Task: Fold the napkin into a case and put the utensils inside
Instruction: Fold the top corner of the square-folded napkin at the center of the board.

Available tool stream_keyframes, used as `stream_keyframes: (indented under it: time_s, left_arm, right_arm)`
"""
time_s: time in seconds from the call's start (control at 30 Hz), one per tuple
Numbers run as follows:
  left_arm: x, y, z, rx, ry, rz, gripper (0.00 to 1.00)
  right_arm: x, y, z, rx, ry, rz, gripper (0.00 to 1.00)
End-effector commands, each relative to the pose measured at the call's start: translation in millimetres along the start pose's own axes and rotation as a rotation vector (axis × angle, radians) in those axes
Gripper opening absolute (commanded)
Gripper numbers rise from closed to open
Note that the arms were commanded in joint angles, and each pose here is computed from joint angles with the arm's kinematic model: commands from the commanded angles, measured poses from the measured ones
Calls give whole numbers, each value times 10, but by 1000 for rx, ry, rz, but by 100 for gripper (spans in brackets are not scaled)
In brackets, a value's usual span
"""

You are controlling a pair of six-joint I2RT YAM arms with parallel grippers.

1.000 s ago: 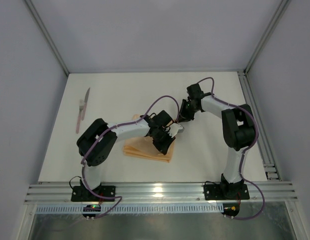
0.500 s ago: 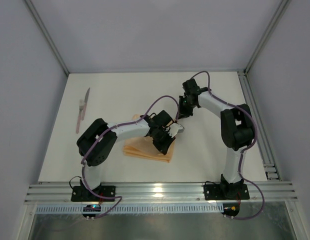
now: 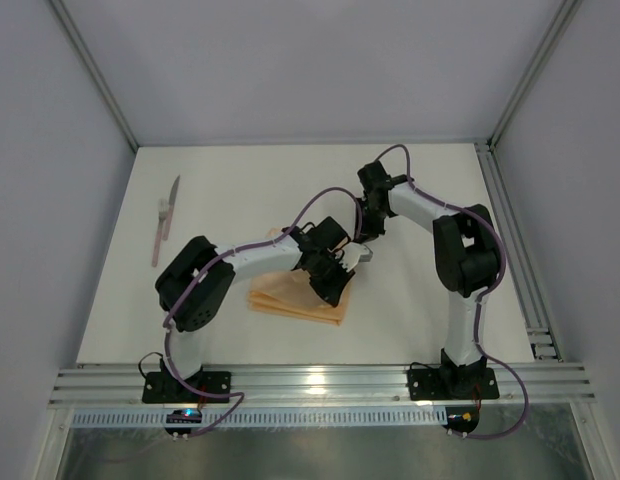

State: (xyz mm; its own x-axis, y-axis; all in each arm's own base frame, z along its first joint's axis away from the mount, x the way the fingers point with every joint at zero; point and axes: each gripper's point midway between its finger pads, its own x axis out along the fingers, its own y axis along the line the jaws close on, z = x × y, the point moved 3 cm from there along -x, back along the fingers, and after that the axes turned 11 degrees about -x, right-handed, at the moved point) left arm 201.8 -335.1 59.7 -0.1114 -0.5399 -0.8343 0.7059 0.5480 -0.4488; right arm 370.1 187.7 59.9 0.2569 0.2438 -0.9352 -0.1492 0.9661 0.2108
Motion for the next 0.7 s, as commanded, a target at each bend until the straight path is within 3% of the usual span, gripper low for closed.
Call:
stream_keyframes:
  time_s: [0.0, 0.17, 0.3, 0.47, 0.6, 0.67]
  left_arm:
    - [-44, -96, 118, 5, -23, -44, 15]
    - [-38, -145, 136, -11, -20, -60, 16]
    - [-3, -183, 113, -3, -5, -79, 21]
    - [-48, -256, 50, 12, 27, -127, 37]
    - [-225, -359, 99, 60, 26, -153, 40]
    - [-389, -498, 147, 79, 22, -192, 45]
  right_arm:
    - [-95, 0, 112, -19, -41, -19, 21]
    - [-101, -19, 149, -26, -48, -32, 7]
    - [-88, -3, 175, -37, -50, -26, 6]
    - [-194, 80, 242, -58, -88, 21, 6]
    - [-406, 148, 309, -91, -151, 51, 6]
    - [-585, 193, 342, -112, -196, 64, 6]
